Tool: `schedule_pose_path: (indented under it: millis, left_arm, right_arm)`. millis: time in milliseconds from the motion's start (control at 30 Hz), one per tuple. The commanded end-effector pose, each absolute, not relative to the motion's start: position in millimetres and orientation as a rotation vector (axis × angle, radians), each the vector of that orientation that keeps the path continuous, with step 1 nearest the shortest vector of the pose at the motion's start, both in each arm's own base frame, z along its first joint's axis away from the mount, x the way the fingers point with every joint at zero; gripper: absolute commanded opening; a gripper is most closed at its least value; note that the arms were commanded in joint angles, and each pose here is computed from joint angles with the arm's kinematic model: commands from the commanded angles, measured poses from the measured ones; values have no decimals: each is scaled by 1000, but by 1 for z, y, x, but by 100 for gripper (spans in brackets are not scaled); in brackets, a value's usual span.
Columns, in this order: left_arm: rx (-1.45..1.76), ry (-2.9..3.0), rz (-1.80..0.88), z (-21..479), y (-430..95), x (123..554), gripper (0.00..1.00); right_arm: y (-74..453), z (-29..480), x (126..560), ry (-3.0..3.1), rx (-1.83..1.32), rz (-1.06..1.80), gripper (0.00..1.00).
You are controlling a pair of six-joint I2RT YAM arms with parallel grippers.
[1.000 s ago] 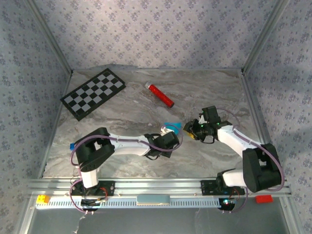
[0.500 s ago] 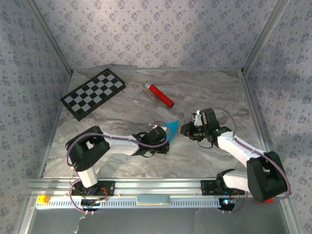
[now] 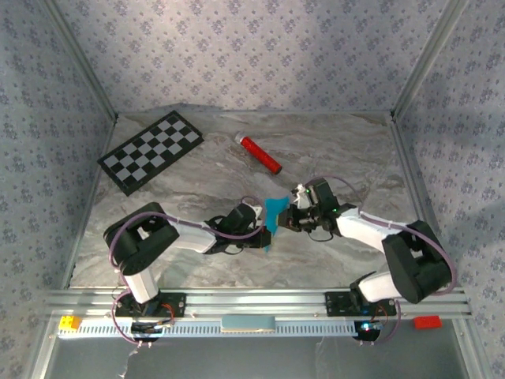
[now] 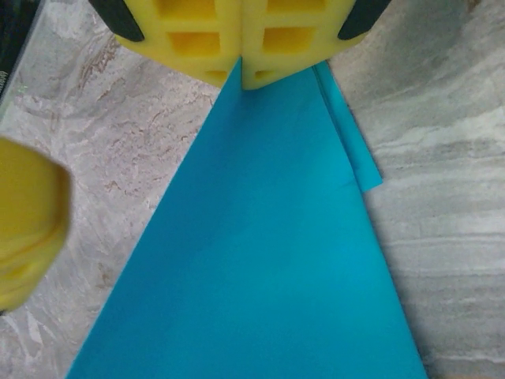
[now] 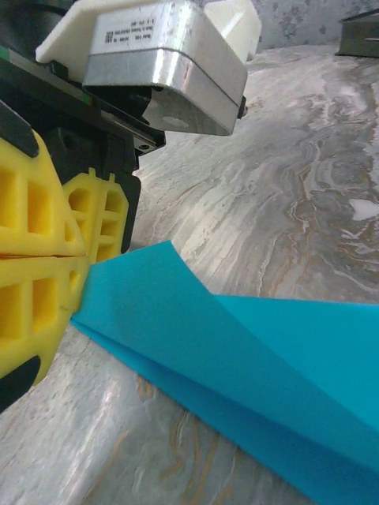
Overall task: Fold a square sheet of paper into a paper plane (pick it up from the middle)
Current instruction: Fold the wing for the fifth time at the center of the table.
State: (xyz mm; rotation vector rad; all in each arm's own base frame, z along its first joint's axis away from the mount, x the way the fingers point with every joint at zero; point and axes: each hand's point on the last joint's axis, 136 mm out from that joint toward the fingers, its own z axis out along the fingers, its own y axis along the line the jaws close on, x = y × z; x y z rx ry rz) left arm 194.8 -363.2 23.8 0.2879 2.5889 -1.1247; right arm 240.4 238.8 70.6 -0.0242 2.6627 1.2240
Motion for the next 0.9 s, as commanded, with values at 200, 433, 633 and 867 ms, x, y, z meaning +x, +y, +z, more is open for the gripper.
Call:
schedule_pose_path:
  millis: [200, 433, 633, 867]
  left_arm:
    - [288, 2678, -1205, 7, -353, 177, 2]
    - [260, 2694, -1235, 1, -349, 175, 2]
    - [255, 2711, -1237, -2, -348, 175, 3]
    - [248, 2706, -1252, 0, -351, 176, 6]
  right_arm:
    - [257, 69, 258, 2648, -68, 1248, 5]
    - [256, 55, 267, 2664, 0, 1262, 4]
    - [252, 49, 271, 2676, 28, 1245, 4]
    - [246, 40, 271, 2698, 66, 1221, 4]
